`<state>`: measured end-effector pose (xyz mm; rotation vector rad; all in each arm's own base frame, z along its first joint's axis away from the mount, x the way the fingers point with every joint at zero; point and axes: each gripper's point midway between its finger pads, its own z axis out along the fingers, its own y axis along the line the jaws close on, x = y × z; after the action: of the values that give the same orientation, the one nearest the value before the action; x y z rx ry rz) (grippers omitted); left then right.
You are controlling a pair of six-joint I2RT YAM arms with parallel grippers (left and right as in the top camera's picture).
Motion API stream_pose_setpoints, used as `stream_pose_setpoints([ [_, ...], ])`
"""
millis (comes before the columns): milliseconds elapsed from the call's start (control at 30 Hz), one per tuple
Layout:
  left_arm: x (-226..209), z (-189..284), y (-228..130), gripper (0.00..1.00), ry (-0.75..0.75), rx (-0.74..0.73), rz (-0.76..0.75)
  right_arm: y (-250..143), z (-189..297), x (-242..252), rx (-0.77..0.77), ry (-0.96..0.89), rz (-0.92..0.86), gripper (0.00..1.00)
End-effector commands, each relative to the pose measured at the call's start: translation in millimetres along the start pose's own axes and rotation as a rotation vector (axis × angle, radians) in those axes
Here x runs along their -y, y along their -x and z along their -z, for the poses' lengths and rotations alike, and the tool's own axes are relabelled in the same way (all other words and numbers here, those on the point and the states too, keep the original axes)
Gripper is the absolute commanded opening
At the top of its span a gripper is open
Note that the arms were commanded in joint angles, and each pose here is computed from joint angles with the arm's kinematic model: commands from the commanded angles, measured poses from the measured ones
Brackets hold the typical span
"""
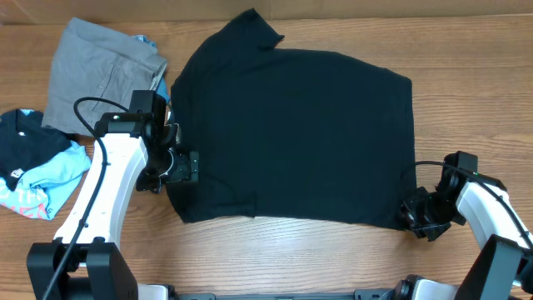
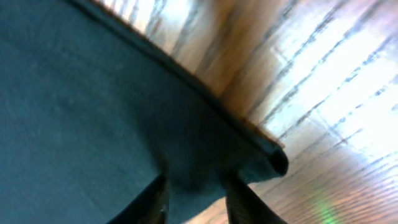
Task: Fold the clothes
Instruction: 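Move left gripper to the shirt's lower-left hem, right gripper to lower-right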
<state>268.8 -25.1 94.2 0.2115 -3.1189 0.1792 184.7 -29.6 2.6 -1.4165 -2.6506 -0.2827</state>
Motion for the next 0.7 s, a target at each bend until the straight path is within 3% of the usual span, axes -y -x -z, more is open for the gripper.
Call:
stream_pose_setpoints([
  [0, 0.9, 0.6, 0.0, 0.88, -0.01, 0.004, 0.004, -5.9, -10.7, 8.4, -0.011, -0.02, -0.032, 0.35],
  [133, 0.9, 0.6, 0.1, 0.88, -0.01, 0.005, 0.003, -11.8, -28.7, 17.4, -0.007, -0.018, -0.11, 0.34],
  [300, 0.1, 0.6, 0.4, 0.89, -0.006, 0.006, -0.01, -10.7, -25.1, 13.1, -0.018, 0.006, -0.141, 0.05],
  [667, -2.3, 0.8, 9.0, 0.9, 0.012, 0.042, -0.023, -3.0, 34.2, -10.7, -0.033, 0.015, 0.025, 0.04],
])
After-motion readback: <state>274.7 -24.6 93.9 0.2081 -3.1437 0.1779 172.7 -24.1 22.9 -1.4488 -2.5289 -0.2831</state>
